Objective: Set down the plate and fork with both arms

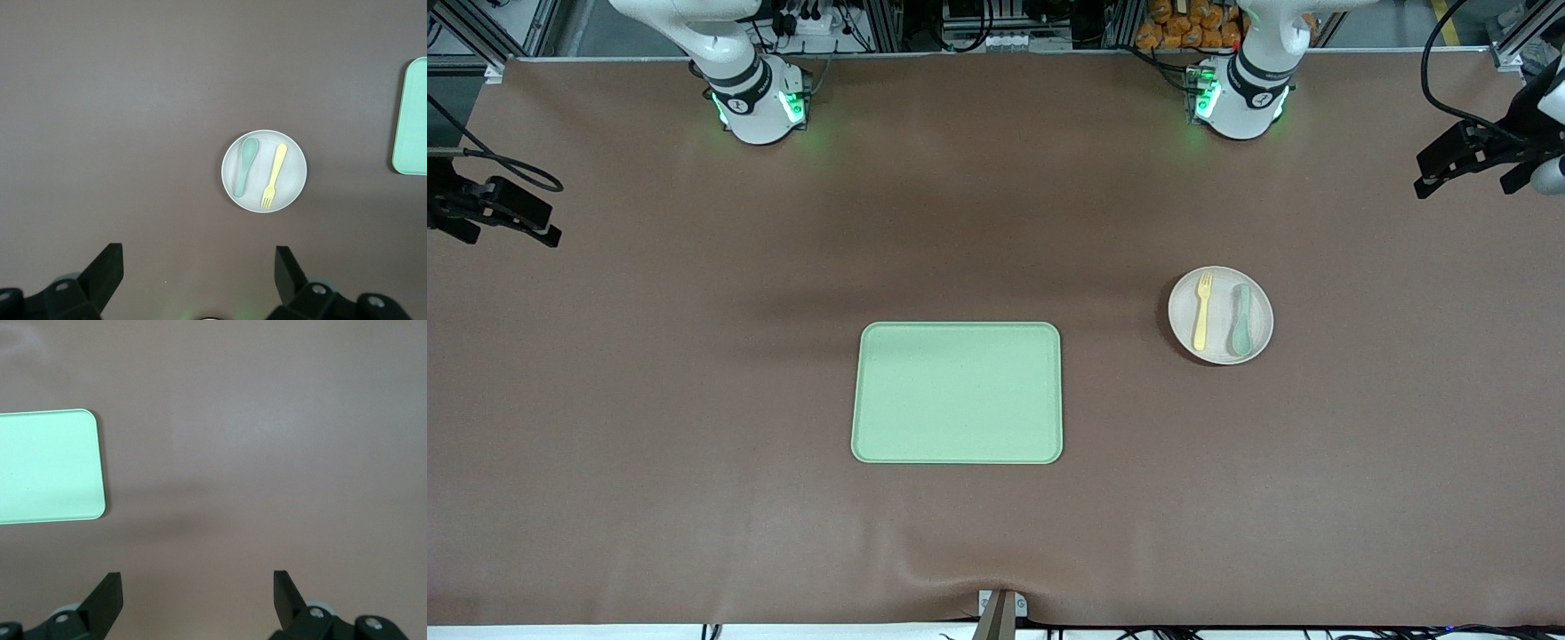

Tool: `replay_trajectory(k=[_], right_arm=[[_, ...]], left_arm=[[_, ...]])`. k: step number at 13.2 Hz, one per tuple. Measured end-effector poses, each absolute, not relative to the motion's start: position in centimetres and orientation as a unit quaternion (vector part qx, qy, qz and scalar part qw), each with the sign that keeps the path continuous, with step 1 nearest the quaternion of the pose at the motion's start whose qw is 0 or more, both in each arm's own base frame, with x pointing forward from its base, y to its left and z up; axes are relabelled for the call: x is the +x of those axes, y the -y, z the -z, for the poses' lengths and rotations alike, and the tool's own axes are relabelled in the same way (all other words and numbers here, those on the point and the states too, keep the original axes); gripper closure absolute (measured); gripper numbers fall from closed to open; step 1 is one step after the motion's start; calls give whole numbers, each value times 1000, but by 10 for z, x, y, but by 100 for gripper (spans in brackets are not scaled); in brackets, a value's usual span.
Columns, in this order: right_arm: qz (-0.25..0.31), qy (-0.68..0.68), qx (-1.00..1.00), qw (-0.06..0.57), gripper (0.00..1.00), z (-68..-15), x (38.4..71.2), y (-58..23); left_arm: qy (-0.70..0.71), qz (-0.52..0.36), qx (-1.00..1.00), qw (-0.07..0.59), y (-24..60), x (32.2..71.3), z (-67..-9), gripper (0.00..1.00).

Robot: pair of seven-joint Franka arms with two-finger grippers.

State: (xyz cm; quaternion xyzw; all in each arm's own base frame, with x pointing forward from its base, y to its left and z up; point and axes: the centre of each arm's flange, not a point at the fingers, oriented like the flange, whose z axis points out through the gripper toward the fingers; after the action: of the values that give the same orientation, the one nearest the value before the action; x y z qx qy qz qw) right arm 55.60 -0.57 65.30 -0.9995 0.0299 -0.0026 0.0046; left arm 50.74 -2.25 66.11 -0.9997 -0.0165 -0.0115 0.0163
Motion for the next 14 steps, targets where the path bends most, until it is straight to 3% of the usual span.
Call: replay_trajectory(k=[14], right_arm=[[3,-30,-1000,5,0,-653,556,6]], left_arm=[[17,5,-1000,17,22,508,-660,0]])
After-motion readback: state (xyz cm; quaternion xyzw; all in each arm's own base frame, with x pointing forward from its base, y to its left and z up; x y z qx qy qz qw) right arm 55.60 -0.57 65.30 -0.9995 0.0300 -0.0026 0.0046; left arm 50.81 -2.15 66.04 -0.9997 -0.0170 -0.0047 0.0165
